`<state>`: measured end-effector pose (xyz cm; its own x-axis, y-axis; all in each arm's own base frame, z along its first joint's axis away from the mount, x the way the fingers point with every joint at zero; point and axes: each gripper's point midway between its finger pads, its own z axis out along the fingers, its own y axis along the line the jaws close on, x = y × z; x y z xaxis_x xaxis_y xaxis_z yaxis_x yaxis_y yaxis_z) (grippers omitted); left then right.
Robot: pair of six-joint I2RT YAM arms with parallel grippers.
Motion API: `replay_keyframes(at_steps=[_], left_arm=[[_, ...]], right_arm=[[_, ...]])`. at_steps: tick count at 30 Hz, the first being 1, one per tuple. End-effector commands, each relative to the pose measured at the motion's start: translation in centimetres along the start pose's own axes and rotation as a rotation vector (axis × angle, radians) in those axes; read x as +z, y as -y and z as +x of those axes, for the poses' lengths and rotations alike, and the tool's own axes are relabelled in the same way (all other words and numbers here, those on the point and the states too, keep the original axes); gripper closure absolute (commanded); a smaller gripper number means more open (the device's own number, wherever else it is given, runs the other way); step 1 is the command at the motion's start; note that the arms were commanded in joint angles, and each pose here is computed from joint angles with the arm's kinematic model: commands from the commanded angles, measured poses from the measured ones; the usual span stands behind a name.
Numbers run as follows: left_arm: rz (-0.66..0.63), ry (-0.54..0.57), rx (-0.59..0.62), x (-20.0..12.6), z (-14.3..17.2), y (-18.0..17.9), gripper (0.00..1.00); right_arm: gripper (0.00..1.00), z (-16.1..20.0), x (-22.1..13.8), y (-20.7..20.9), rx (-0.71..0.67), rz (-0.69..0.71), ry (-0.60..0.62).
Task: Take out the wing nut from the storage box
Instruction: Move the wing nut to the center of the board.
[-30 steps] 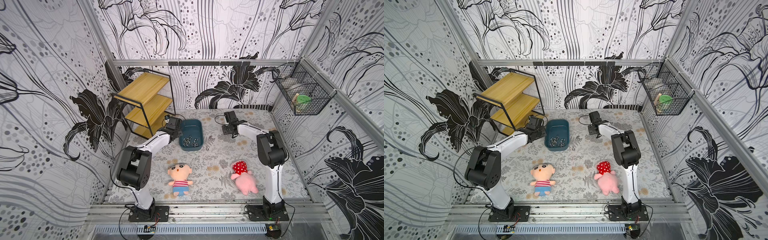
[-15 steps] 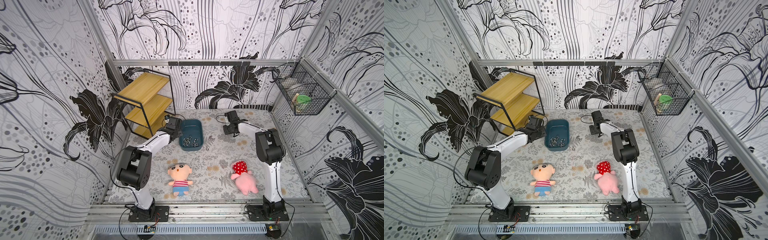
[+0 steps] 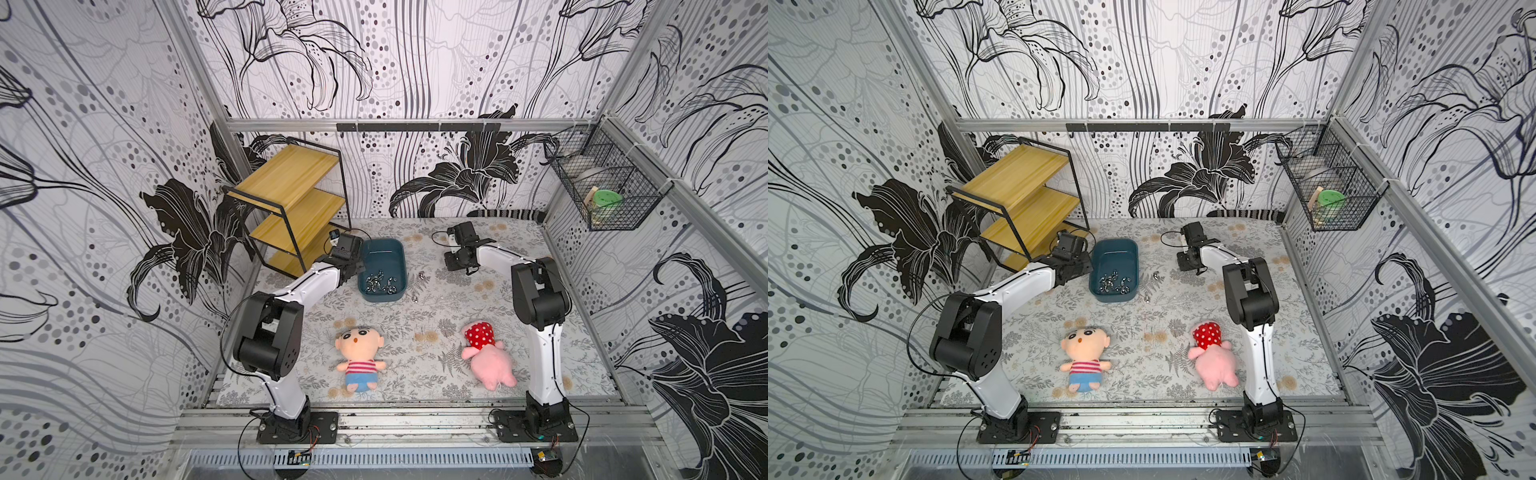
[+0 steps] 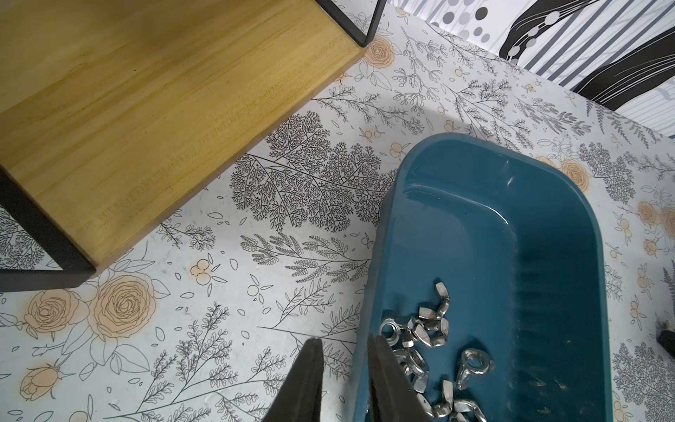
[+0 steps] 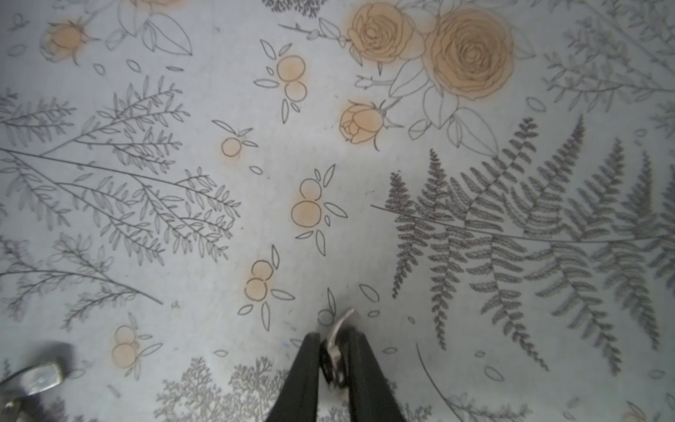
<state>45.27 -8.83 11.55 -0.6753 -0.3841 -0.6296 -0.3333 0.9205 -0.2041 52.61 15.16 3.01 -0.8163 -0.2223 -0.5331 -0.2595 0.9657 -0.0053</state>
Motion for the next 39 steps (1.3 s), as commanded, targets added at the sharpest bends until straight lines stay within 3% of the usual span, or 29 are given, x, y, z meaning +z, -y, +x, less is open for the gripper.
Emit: replay_keyframes(at_steps=[1,10,19,26,30,36,39], left_arm=[[0.010,0.028,0.010,-0.5,-0.6,0.3,0.71],[0.018,0.034,0.007,-1.0,-0.7,0.3,0.71],[0.017,0.042,0.010,-1.6,-0.7,0.0,0.71],[0.023,0.044,0.009,-1.6,-0.9,0.2,0.71],[0.024,0.049,0.008,-1.8,-1.1,0.2,0.71],[0.028,0.057,0.008,-2.2,-1.5,0.4,0.71],[0.025,0.061,0.011,-2.3,-1.7,0.3,0.71]], right_arm=[[0.85,2.9,-0.3,-1.9,0.009,-0.049,-0.083],[0.91,4.1,-1.0,-6.4,0.047,-0.098,-0.092],[0.91,4.4,-1.1,-8.9,0.051,-0.129,-0.097],[0.79,4.5,-1.6,-8.9,0.050,-0.129,-0.100],[0.66,3.8,-2.4,-8.7,0.056,-0.116,-0.080],[0.63,2.0,-5.9,-9.0,0.032,-0.115,-0.013],[0.63,2.8,-7.5,-10.3,-0.021,-0.124,-0.021]])
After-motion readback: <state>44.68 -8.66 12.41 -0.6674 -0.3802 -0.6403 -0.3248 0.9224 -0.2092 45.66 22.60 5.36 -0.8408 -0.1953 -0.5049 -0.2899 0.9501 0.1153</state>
